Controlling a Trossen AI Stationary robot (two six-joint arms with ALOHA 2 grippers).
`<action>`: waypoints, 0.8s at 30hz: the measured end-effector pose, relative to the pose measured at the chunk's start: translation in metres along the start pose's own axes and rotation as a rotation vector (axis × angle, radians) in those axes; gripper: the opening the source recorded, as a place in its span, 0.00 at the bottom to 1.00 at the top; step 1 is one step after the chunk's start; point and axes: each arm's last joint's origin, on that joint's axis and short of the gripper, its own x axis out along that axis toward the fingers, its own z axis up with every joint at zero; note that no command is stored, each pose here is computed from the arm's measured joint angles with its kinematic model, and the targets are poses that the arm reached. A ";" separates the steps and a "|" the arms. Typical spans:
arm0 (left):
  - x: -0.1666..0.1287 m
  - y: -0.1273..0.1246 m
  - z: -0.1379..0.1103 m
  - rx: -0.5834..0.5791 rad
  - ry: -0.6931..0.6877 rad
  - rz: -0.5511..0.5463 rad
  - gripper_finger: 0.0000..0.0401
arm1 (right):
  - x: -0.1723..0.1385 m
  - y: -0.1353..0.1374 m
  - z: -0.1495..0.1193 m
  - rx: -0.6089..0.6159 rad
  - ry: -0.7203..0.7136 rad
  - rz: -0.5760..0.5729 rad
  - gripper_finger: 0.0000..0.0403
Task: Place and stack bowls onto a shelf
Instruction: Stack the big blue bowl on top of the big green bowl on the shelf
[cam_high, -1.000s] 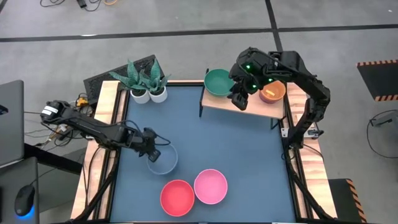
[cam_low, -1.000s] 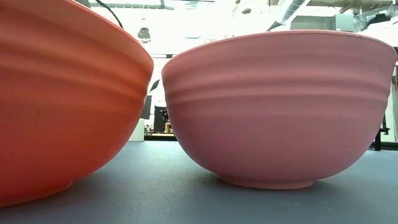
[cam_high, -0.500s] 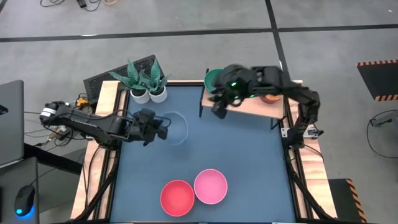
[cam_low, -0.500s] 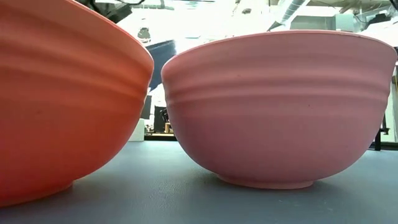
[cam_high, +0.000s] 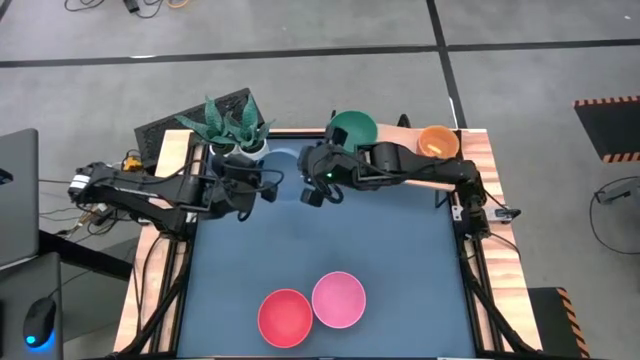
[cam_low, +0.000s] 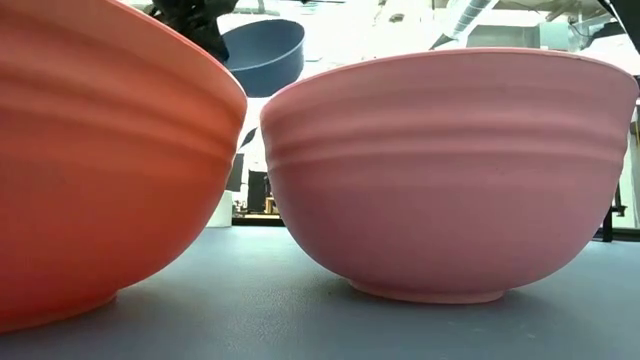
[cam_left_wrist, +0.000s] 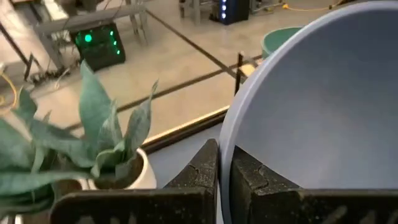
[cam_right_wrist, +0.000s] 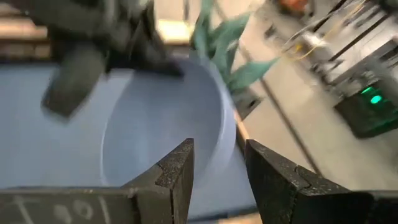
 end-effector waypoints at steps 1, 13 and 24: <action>0.001 -0.002 0.001 0.013 -0.009 0.000 0.00 | 0.001 0.001 0.002 0.006 -0.014 -0.012 0.42; 0.001 -0.013 0.014 0.093 -0.096 -0.021 0.00 | 0.011 -0.006 -0.008 0.013 0.072 -0.058 0.41; 0.001 -0.017 0.019 0.161 -0.112 -0.079 0.01 | 0.015 -0.015 -0.015 0.068 0.141 -0.107 0.08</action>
